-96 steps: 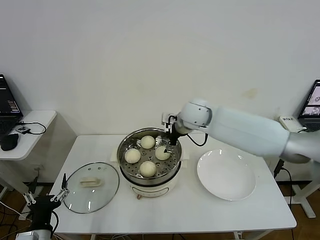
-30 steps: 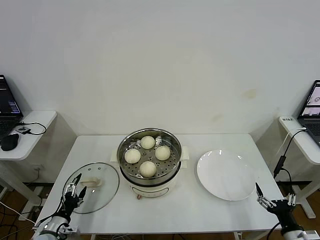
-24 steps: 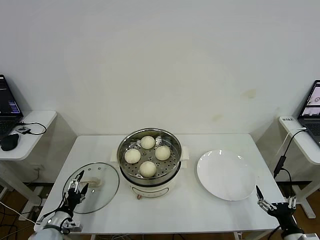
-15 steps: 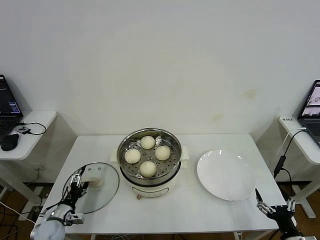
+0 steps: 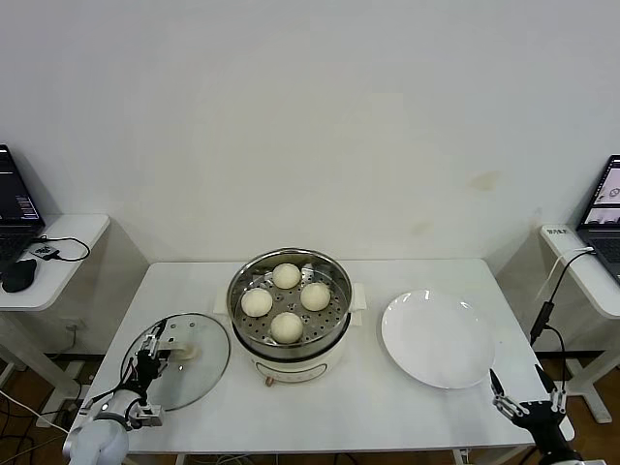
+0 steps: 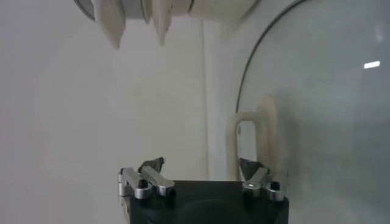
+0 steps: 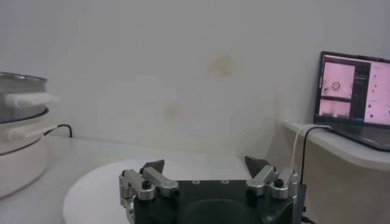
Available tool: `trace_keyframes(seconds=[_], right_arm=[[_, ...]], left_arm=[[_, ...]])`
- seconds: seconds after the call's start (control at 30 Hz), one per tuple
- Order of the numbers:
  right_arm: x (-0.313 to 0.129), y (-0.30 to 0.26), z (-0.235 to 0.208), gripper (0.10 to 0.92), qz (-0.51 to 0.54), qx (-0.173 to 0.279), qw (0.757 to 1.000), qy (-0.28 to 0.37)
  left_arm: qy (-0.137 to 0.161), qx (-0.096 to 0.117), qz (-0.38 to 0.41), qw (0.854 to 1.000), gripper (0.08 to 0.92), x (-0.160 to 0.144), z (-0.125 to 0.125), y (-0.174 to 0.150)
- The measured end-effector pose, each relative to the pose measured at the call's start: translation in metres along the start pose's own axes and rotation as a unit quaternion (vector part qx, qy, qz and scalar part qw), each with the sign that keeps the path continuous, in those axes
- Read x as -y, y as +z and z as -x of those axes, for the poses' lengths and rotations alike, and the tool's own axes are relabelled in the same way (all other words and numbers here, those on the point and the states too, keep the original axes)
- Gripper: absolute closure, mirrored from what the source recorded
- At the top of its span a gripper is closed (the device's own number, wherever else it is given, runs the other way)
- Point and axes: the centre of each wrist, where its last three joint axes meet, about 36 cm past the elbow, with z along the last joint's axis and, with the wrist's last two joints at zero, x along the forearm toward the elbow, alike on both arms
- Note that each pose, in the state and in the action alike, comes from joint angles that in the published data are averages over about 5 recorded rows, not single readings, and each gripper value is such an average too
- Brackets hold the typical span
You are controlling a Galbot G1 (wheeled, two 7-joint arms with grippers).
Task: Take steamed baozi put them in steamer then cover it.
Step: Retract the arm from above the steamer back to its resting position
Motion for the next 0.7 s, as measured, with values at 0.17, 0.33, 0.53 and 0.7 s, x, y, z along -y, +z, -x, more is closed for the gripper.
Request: trace_keyframes(seconds=[0.17, 0.33, 0.53, 0.7], right_arm=[[-0.001, 0.000, 0.000, 0.199, 0.000, 0.000, 1.000, -0.002], [-0.001, 0.001, 0.001, 0.200, 0.000, -0.001, 1.000, -0.003], [-0.003, 0.003, 0.001, 0.199, 0.001, -0.002, 1.000, -0.006], [-0.004, 0.003, 0.002, 0.200, 0.001, -0.002, 1.000, -0.009]], left_arm=[[0.006, 0.000, -0.002, 1.000, 0.458, 0.002, 0.000, 0.001], [0.008, -0.001, -0.006, 1.000, 0.605, 0.005, 0.001, 0.002], [0.003, -0.003, -0.018, 1.000, 0.778, 0.010, 0.002, 0.001], [-0.011, -0.006, -0.029, 1.000, 0.856, 0.012, 0.000, 0.001]])
